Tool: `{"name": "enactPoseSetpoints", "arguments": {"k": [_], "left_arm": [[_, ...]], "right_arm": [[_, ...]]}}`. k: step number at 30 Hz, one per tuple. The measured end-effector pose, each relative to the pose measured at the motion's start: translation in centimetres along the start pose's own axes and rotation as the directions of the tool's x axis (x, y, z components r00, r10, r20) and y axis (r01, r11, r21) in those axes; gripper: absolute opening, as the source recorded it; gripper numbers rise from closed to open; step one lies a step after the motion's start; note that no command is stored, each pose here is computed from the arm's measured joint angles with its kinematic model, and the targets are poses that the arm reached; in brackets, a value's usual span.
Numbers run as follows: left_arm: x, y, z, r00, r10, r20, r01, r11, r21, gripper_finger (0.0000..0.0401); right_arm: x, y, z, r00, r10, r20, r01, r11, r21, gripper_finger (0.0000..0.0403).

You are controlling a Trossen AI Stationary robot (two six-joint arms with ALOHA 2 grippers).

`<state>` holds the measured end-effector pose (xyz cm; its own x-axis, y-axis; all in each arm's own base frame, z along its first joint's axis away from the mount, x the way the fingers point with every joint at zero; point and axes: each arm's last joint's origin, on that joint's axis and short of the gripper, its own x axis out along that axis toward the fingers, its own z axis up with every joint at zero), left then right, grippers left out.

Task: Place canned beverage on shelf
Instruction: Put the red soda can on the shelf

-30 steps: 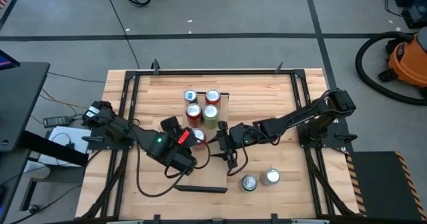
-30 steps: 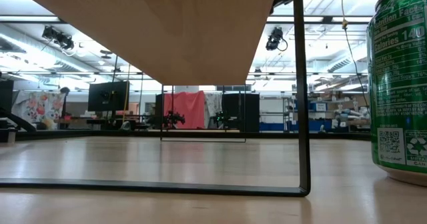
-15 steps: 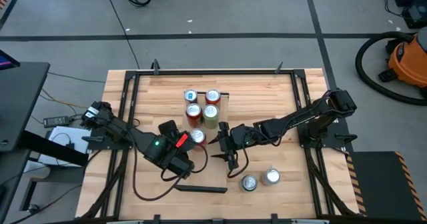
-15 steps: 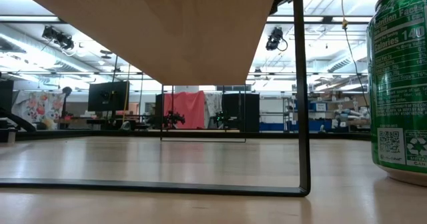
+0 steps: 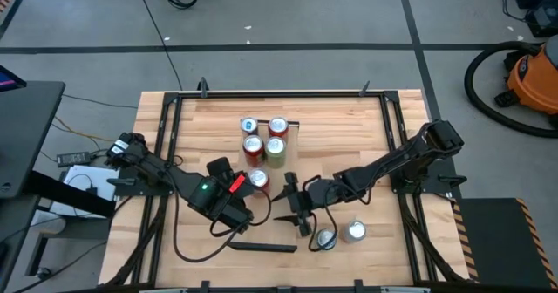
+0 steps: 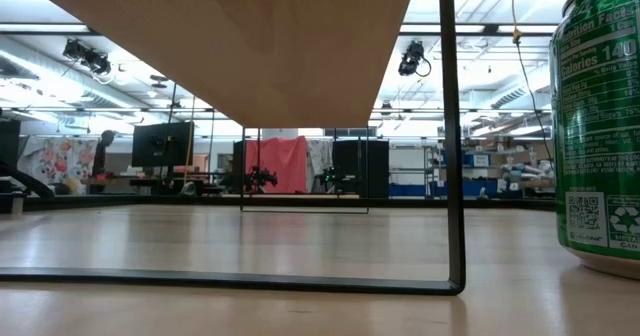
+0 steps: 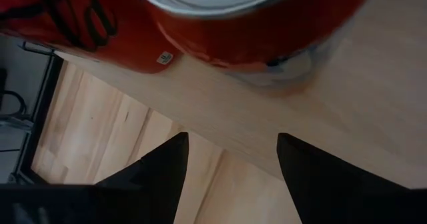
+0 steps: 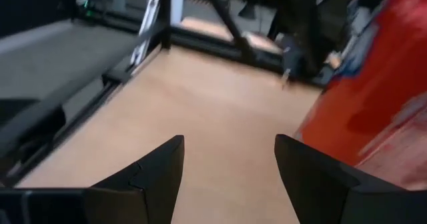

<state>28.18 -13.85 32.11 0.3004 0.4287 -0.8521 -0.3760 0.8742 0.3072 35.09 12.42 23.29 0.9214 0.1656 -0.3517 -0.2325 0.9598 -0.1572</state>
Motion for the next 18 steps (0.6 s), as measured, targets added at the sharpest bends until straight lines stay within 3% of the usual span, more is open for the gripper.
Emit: {"name": "enactPoseSetpoints", "arguments": {"k": [8,18], "left_arm": [[0.0,0.0,0.1,0.999,0.019,0.03,-0.019,1.0,-0.018,0.024],[0.0,0.3,0.4,0.993,0.08,0.091,-0.077,0.997,-0.029,0.024]], "right_arm": [[0.0,-0.4,0.3,1.0,-0.004,0.023,0.003,1.0,0.022,0.0244],[0.3,-2.7,0.2,0.999,-0.006,0.049,0.006,1.0,0.005,0.0244]]}}
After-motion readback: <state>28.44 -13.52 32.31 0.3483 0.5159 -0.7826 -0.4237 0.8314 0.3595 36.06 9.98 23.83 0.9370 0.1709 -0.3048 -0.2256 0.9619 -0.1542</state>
